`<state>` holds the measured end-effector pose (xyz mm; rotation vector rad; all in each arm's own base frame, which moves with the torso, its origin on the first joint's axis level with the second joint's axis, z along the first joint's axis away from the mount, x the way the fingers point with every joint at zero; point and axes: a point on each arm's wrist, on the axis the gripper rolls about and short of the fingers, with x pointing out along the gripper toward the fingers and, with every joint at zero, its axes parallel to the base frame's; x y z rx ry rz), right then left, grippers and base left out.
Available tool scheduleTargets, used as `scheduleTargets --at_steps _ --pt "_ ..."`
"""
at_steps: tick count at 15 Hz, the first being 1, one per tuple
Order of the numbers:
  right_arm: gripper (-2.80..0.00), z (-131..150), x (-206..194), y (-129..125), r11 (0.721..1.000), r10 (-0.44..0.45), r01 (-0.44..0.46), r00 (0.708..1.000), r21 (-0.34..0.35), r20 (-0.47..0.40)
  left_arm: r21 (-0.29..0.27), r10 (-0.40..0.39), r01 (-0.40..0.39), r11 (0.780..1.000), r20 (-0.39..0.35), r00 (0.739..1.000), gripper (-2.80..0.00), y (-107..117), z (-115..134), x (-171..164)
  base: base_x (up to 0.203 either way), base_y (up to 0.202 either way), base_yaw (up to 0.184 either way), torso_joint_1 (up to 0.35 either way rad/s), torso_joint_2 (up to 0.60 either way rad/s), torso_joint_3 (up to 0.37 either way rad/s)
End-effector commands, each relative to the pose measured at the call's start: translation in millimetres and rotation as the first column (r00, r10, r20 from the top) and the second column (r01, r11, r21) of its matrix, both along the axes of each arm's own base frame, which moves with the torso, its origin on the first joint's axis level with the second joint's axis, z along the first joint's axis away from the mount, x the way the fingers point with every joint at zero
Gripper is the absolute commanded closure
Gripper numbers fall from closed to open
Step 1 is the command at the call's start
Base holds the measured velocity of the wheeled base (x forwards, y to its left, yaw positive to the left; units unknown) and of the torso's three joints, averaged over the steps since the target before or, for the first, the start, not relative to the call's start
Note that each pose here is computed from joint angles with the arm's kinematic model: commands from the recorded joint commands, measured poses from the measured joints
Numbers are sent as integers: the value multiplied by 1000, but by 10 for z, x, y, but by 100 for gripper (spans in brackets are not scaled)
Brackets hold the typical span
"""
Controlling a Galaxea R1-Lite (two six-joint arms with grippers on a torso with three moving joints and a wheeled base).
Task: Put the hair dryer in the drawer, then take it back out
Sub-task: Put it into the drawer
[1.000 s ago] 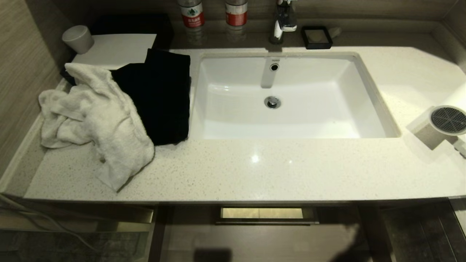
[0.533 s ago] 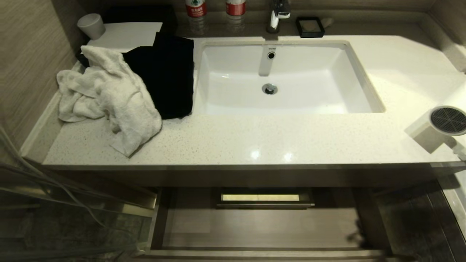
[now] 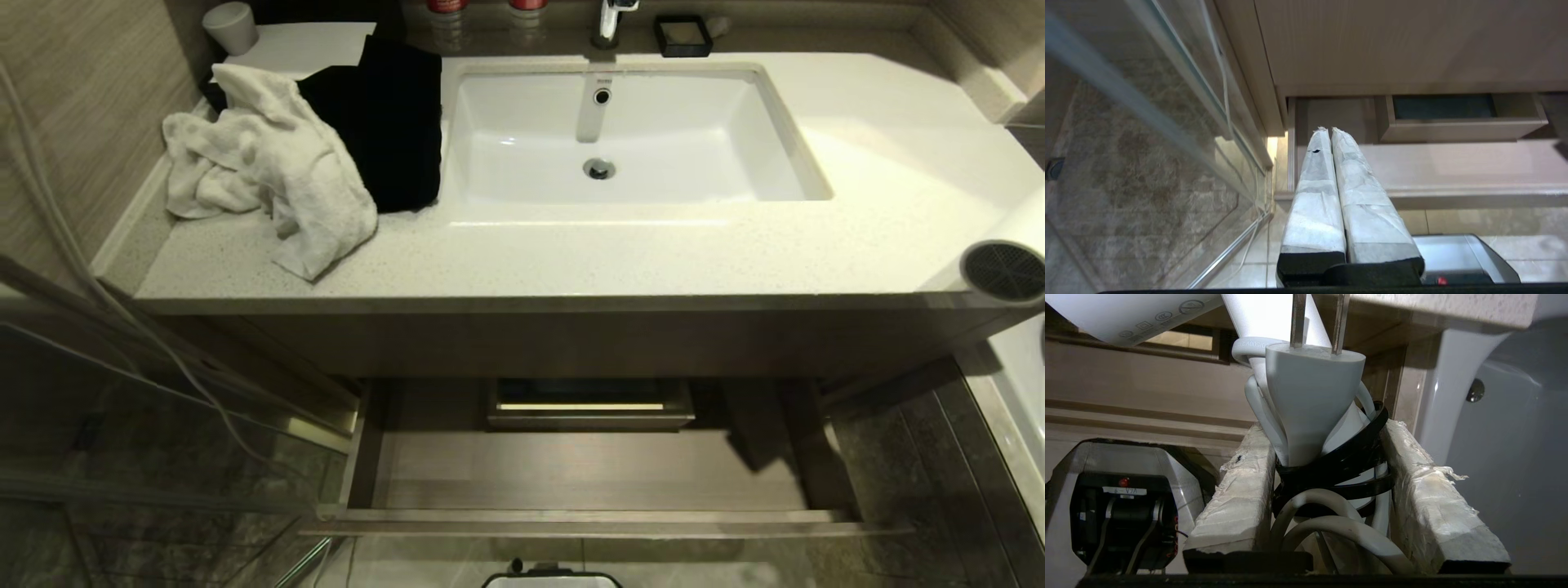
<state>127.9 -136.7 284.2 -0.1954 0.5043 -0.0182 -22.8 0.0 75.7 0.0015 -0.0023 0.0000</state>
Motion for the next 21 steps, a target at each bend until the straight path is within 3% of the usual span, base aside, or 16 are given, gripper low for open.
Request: scheduleTargets --at_steps 1,10,21 --pt "0 -20 -16 18 1000 3 -3 1000 4 -2 0 0 0 1000 0 1000 0 0 0 0 0 0 0 -266 2 -270" --pt "0 -21 -13 14 1000 3 -3 1000 3 -1 0 0 0 1000 2 1000 0 0 0 -1 0 0 0 -211 -41 -255" --pt "0 -214 -146 185 999 7 -6 1000 43 -29 0 0 0 1000 -1 1000 0 0 -1 0 0 0 0 -176 299 117"
